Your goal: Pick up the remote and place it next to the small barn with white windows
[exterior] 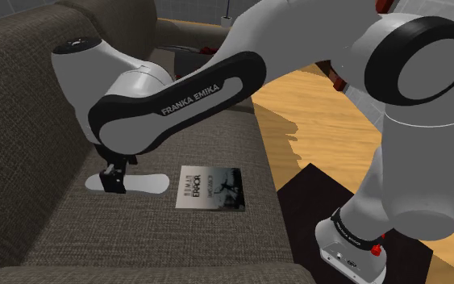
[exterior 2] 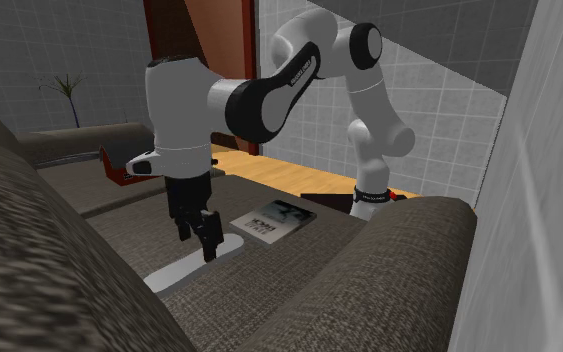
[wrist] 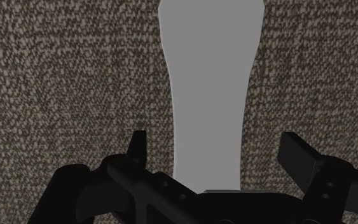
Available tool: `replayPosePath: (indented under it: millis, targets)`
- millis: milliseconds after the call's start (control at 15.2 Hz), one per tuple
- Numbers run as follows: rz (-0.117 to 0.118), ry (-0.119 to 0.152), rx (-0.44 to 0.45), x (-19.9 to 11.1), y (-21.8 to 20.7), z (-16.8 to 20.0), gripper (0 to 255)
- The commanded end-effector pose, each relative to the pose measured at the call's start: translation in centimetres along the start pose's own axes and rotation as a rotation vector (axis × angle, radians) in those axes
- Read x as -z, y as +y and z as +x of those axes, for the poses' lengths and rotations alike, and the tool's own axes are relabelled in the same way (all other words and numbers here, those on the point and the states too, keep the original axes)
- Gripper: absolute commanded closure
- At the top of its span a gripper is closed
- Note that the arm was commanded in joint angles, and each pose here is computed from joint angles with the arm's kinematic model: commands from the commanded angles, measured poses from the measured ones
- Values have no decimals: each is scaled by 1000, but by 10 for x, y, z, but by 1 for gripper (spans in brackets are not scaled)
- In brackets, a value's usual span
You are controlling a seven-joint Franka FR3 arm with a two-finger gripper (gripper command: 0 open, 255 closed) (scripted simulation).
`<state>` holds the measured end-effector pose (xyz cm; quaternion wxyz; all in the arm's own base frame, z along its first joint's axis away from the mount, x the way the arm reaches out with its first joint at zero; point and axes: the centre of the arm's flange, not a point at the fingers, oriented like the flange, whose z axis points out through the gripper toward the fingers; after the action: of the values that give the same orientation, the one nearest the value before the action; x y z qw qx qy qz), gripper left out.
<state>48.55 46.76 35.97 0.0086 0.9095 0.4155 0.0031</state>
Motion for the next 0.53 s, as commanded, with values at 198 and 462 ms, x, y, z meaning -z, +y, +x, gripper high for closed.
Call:
replayPosePath:
  millis: [198, 462]
  targets:
    - [0, 1, 2, -26, -1, 1, 0]
    - [0, 1, 2, -29, -1, 1, 0]
